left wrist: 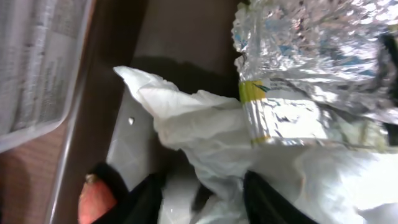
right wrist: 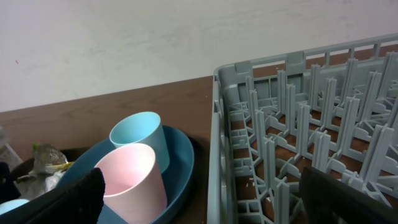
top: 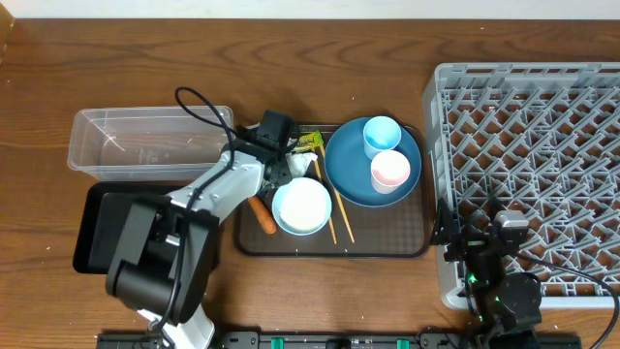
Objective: Sort waste into correct bins and load items into the dishwasher rack
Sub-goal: 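Lower the left gripper and grasp the white tissue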
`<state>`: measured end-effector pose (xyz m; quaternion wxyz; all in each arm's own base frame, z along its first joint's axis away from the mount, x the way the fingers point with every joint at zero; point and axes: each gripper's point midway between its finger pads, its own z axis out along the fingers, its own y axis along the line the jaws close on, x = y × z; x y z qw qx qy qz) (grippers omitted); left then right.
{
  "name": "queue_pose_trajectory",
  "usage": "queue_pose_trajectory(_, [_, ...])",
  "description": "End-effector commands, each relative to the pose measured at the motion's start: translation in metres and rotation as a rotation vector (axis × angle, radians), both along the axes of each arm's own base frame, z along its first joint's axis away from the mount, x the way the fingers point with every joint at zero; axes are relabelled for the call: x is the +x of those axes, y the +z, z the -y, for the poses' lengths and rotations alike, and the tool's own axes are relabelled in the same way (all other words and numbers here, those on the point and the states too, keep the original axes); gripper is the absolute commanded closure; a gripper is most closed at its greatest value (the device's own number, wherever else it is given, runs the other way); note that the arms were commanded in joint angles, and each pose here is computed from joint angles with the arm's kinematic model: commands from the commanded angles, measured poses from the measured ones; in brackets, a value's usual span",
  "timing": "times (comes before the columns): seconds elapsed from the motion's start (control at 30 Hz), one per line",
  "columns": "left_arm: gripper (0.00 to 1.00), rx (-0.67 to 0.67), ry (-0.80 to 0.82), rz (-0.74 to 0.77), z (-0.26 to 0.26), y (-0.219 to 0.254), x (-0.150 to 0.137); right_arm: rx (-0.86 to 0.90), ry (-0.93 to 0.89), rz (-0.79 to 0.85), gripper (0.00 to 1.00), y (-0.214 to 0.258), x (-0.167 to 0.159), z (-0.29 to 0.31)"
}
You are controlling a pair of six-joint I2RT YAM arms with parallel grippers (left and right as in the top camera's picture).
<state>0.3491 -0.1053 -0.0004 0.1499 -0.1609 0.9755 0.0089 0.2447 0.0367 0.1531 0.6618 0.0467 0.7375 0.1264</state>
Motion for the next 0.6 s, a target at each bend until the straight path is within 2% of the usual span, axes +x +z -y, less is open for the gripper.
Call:
queue_pose_trajectory(0.0, [0.63,0.03,0.003,-0.042,-0.005,-0.017,-0.006,-0.007,-0.001,-0.004,0.01,-0.001,0.0,0.0])
queue_pose_trajectory(0.17, [0.88,0.029,0.004,-0.041,-0.005,-0.017,-0.006,-0.006,-0.001,-0.004,0.01,-0.001,0.0,0.0])
queue_pose_trajectory(0.23, [0.94,0.023,0.005,-0.025,-0.004,-0.01,-0.004,-0.007,-0.001,-0.004,0.01,-0.001,0.0,0.0])
queue_pose_trajectory(0.37, [0.94,-0.001,-0.005,0.043,-0.002,0.018,0.003,-0.007,-0.001,-0.004,0.01,-0.001,0.0,0.0])
queue_pose_trajectory(0.57, [0.94,-0.053,-0.032,0.208,0.001,0.085,0.01,-0.007,-0.001,-0.004,0.01,-0.001,0.0,0.0])
